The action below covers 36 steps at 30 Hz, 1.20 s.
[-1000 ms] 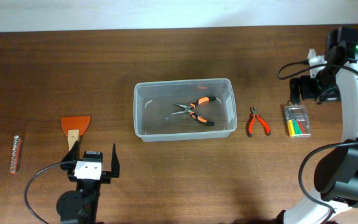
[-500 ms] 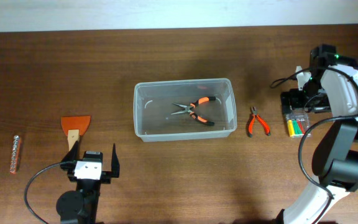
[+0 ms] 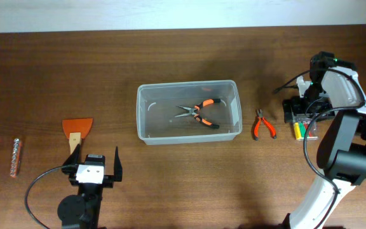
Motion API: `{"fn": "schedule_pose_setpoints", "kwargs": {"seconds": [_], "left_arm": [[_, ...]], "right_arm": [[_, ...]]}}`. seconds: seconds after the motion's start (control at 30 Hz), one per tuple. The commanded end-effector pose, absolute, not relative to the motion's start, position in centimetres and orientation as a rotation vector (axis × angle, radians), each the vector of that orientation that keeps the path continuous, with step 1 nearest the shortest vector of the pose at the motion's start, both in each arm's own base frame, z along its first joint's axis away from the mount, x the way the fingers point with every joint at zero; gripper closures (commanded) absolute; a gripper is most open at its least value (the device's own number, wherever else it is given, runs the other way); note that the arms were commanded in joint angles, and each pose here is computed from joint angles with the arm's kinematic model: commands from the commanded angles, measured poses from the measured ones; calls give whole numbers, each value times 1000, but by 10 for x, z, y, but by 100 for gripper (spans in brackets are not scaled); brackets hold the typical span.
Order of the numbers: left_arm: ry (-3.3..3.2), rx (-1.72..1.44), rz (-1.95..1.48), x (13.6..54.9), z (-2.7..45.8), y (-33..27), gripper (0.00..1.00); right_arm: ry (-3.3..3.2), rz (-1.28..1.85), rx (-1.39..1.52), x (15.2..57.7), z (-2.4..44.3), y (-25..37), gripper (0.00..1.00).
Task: Pack container
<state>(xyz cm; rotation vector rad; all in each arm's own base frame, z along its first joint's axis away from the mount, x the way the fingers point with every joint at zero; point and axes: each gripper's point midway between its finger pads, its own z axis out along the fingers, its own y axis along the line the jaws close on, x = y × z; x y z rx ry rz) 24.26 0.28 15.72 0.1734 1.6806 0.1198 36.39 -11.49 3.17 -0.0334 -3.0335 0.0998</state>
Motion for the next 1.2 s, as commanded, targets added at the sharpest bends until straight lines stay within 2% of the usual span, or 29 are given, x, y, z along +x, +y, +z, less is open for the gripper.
{"fn": "schedule_pose_setpoints", "kwargs": {"seconds": [0.0,0.3,1.17], "left_arm": [[1677,153,122,243,157,5,1],[1677,153,122,243,157,5,1],[1677,153,122,243,157,5,1]], "right_arm": [[-3013,116,-73,359,27,-123,1],[-3036,-43,-119,356,26,-127,1],[-3069,-92,-46,363,26,-122,2]]}}
